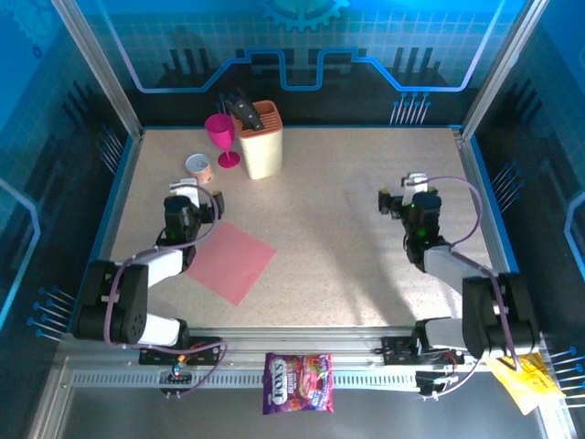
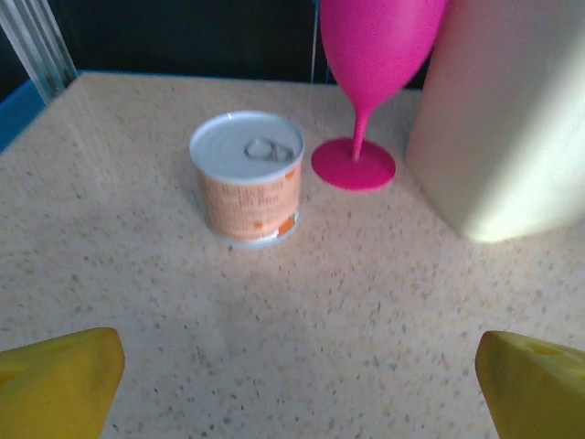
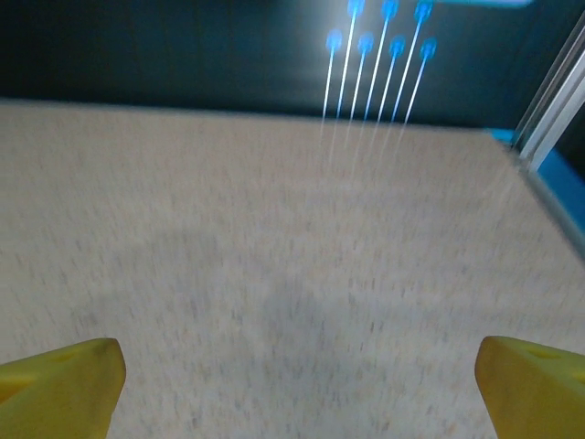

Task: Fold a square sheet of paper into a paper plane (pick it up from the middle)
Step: Move the square sheet of paper to the center of the table.

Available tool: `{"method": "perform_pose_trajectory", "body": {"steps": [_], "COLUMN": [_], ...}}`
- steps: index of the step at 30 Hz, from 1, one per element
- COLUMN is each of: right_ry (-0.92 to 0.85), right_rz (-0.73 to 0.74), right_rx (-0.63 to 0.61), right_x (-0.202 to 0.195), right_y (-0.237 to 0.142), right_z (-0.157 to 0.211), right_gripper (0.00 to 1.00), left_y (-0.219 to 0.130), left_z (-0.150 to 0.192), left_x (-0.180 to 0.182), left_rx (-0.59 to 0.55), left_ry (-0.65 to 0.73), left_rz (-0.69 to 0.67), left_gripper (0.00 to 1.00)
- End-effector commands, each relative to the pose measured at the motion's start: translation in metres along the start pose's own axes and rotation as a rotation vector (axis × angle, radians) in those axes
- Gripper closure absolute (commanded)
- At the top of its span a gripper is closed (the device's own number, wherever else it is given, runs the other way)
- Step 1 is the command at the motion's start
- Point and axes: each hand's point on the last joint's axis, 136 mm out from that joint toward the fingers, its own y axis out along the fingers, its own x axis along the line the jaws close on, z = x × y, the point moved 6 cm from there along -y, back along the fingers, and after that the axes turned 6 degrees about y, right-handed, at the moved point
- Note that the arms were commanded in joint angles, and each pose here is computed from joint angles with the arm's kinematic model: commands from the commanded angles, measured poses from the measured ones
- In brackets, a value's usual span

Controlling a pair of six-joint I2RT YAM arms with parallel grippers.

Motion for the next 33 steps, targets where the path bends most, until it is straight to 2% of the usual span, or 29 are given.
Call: {"method": "perform_pose_trajectory", "body": {"steps": [1, 5, 7, 14, 19, 22, 24, 29, 33], "right_ry": [0.108, 0.359, 0.440, 0.402, 0.339, 0.291, 0.275, 0.235, 0.219], "right_rz": [0.047, 0.142, 0.081, -0.278, -0.338, -0.370, -0.393, -0.367, -0.349], "right_rx": [0.099, 0.181, 0.233, 0.378, 0.480, 0.511, 0.531, 0.576, 0.579], "right_x": [-0.004, -0.016, -0.011, 0.044, 0.073, 0.087, 0.094, 0.096, 0.093], "right_y": [-0.018, -0.037, -0.042, -0.073, -0.110, -0.131, -0.143, -0.159, -0.162], "right_z": [-0.020, -0.035, -0.038, -0.013, 0.024, 0.044, 0.055, 0.076, 0.082], "right_gripper": [0.01, 0.01, 0.01, 0.01, 0.01, 0.01, 0.01, 0.01, 0.01], "left_y": [-0.013, -0.034, -0.045, -0.085, -0.107, -0.107, -0.100, -0.086, -0.078], "left_z": [-0.018, -0.042, -0.046, -0.020, 0.027, 0.050, 0.057, 0.066, 0.078], "left_x": [0.005, -0.001, -0.006, -0.041, -0.058, -0.066, -0.070, -0.082, -0.087], "left_rx": [0.081, 0.182, 0.256, 0.513, 0.653, 0.672, 0.685, 0.761, 0.787], "left_ry": [-0.077, -0.226, -0.296, -0.454, -0.590, -0.666, -0.658, -0.513, -0.499], "left_rz": [-0.042, -0.037, -0.042, -0.061, -0.151, -0.168, -0.177, -0.203, -0.217], "left_gripper": [0.00, 0.00, 0.00, 0.00, 0.00, 0.00, 0.00, 0.00, 0.00]}}
